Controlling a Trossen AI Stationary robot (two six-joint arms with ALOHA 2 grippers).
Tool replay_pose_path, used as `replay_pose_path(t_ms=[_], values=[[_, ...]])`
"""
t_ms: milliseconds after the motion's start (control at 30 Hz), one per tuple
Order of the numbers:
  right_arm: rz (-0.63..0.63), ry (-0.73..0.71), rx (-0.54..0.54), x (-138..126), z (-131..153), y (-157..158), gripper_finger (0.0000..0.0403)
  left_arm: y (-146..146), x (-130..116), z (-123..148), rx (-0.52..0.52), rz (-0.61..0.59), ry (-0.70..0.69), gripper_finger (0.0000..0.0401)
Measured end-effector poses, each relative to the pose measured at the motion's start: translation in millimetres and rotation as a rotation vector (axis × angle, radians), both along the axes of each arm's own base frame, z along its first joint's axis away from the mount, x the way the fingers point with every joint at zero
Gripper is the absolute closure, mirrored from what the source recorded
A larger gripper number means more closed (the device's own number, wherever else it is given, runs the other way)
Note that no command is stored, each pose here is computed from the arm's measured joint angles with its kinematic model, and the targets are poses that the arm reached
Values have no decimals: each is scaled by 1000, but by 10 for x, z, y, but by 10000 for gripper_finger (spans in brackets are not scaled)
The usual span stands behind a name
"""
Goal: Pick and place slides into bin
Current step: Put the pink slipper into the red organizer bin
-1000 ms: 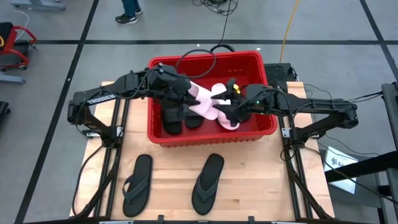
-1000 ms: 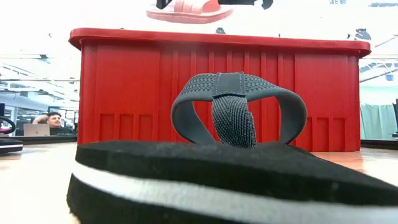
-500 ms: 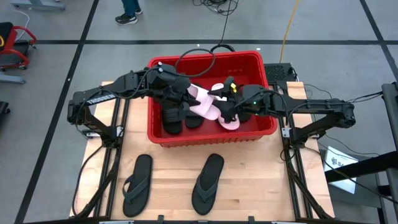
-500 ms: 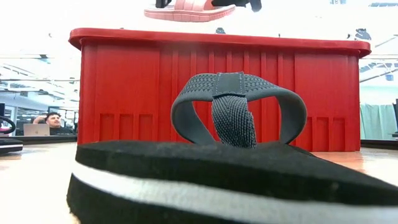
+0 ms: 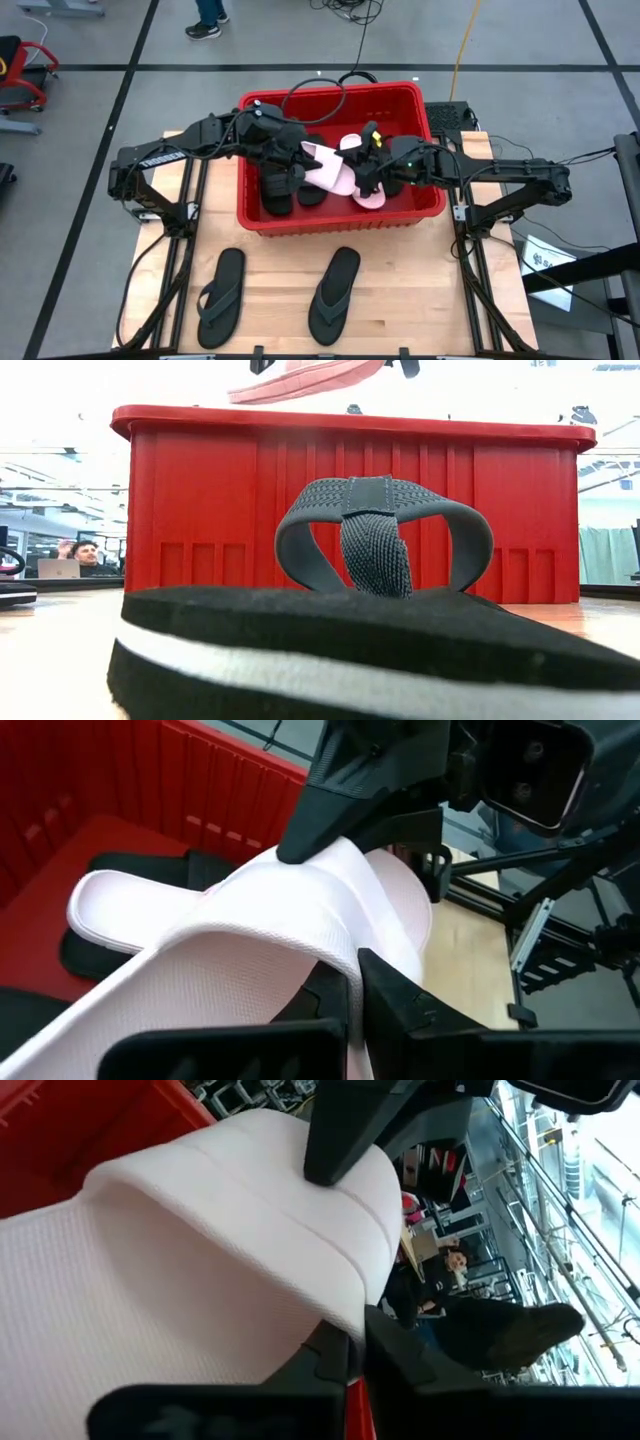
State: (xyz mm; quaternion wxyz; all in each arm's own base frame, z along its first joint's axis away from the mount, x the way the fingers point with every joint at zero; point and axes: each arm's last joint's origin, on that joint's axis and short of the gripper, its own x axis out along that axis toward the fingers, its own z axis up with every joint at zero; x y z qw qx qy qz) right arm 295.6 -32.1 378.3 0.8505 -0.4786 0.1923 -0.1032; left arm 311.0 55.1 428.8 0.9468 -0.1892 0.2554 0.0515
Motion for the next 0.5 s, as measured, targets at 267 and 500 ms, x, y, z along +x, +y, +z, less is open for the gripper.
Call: replay_pose_path(t_ms=[267,500], values=[[0,-1,7,0,-1,-1,400,-7,0,-4,-29,-10,2,363],[-21,-2,14,-3,-3,-5,401,-10,0,-4,-25,-7,3,308]])
